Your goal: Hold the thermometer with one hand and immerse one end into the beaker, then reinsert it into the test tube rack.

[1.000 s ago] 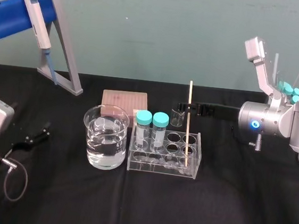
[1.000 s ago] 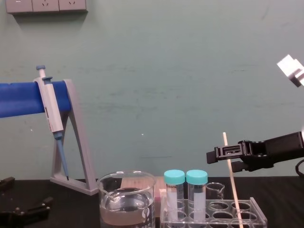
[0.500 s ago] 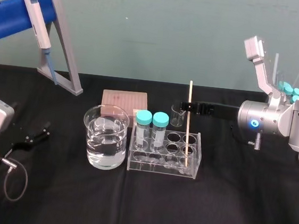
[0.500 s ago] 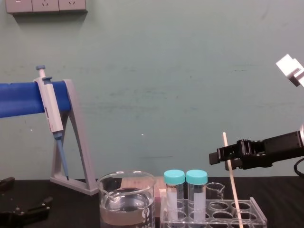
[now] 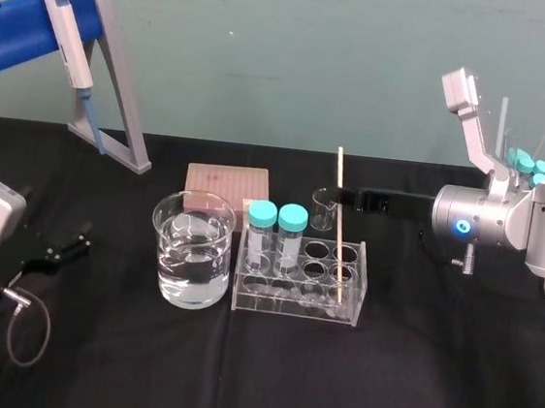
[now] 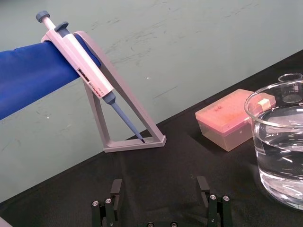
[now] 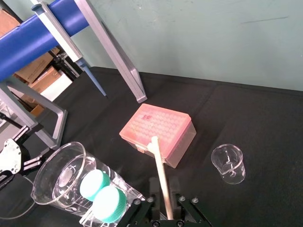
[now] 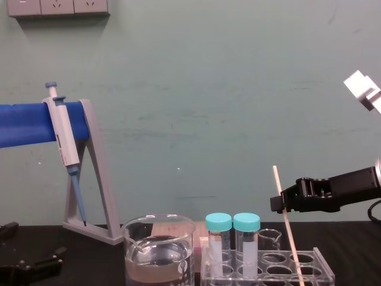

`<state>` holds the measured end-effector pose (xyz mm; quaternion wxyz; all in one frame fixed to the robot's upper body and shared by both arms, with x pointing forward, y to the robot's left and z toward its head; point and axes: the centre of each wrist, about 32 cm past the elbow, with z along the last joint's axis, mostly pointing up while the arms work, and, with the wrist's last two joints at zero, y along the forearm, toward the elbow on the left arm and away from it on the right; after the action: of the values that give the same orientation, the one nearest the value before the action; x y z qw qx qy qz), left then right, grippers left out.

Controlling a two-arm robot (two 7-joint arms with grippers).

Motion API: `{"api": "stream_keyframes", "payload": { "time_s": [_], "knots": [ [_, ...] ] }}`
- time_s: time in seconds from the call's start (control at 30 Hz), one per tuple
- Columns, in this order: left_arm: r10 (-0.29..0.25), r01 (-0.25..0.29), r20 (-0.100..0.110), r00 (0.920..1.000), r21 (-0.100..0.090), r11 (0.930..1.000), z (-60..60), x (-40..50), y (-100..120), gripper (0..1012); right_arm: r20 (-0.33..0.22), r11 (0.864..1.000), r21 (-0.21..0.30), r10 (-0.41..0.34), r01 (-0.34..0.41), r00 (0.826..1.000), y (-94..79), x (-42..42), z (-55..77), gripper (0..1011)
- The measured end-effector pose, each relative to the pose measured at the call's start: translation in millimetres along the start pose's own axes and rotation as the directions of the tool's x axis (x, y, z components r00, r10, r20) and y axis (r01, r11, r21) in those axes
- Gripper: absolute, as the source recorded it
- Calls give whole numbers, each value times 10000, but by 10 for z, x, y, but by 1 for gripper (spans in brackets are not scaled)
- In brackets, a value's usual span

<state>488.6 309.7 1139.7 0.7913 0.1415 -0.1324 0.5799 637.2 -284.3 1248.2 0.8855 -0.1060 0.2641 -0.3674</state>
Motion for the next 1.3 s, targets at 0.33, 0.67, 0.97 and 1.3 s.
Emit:
{"api": "stream_keyframes", "payload": {
  "time_s": [0.33,0.67,0.97,1.3],
  "knots": [
    [0,0,0,10000,-1,10000,0,0,0,1004,61,10000,41,11,-12,10000,-8,-6,2,56],
    [-1,1,-1,10000,0,10000,0,0,0,1004,239,9998,198,27,-32,9997,-70,-25,20,56],
    [0,0,1,10000,-2,10000,1,0,0,1004,577,9995,324,-80,61,9983,-155,-60,18,56],
    [0,0,0,10000,-1,10000,0,0,0,1003,1145,9982,566,-280,216,9930,-290,-111,36,55]
  ]
}}
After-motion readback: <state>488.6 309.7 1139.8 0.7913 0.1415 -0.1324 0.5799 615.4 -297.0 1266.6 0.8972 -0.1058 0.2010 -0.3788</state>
